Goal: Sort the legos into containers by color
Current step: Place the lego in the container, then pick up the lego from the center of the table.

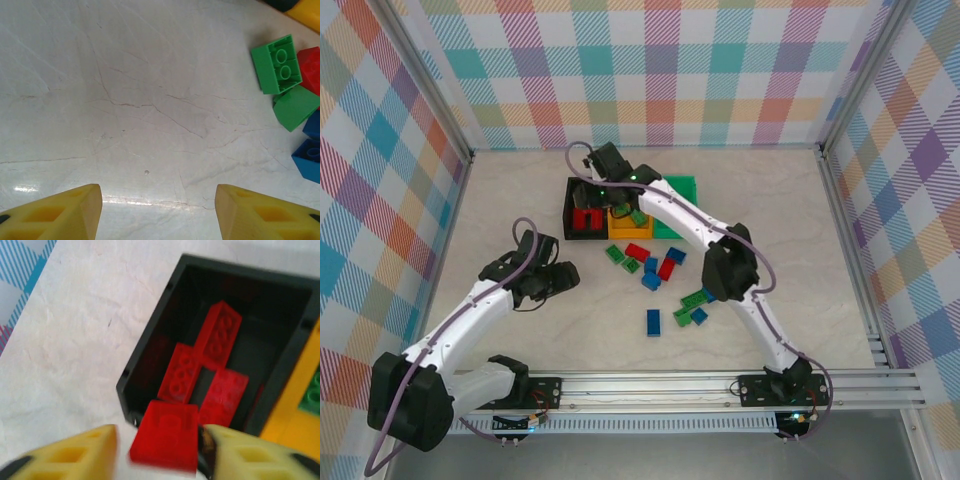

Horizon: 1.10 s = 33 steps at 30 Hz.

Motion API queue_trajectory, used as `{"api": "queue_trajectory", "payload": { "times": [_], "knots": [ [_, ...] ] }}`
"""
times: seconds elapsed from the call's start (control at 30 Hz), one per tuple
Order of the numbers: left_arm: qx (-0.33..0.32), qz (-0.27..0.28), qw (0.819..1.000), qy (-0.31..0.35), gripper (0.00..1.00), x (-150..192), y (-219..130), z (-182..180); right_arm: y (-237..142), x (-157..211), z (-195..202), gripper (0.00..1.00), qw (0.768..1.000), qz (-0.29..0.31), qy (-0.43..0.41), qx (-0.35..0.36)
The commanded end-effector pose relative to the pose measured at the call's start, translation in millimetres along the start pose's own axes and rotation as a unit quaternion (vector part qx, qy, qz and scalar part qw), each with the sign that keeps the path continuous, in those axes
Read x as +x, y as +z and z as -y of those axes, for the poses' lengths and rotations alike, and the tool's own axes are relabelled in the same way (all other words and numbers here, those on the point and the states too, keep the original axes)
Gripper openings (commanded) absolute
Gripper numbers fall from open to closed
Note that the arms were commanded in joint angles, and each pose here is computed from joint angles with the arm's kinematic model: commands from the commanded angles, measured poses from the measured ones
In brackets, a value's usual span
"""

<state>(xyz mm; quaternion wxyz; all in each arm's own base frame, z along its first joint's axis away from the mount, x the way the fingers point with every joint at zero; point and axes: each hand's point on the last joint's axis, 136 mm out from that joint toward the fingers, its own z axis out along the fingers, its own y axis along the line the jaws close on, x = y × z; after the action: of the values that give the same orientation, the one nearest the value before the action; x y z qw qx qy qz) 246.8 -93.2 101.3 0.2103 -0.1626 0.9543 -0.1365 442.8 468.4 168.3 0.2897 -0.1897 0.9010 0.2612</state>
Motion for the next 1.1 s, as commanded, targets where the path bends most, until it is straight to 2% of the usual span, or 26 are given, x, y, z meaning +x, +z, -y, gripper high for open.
{"api": "queue_trajectory", "payload": {
  "times": [0.0, 0.13, 0.3, 0.8, 1.07],
  "knots": [
    [0.023, 0.003, 1.000, 0.001, 0.61, 0, -10, 9, 1, 2, -2, 0.59, 1.000, -0.018, -0.007, -0.005],
    [0.049, 0.007, 0.999, 0.012, 0.61, -1, -13, 18, -13, 7, -7, 0.60, 1.000, -0.024, -0.009, -0.014],
    [0.105, -0.009, 0.994, 0.025, 0.62, 0, -5, 43, -52, 28, -3, 0.60, 1.000, -0.022, -0.014, -0.015],
    [0.113, -0.054, 0.989, 0.082, 0.62, 2, 33, 102, -135, 190, 80, 0.60, 0.989, -0.106, 0.055, 0.091],
    [0.109, -0.088, 0.984, 0.109, 0.62, 22, 59, 126, -183, 250, 136, 0.62, 0.968, -0.122, 0.110, 0.189]
  ]
}}
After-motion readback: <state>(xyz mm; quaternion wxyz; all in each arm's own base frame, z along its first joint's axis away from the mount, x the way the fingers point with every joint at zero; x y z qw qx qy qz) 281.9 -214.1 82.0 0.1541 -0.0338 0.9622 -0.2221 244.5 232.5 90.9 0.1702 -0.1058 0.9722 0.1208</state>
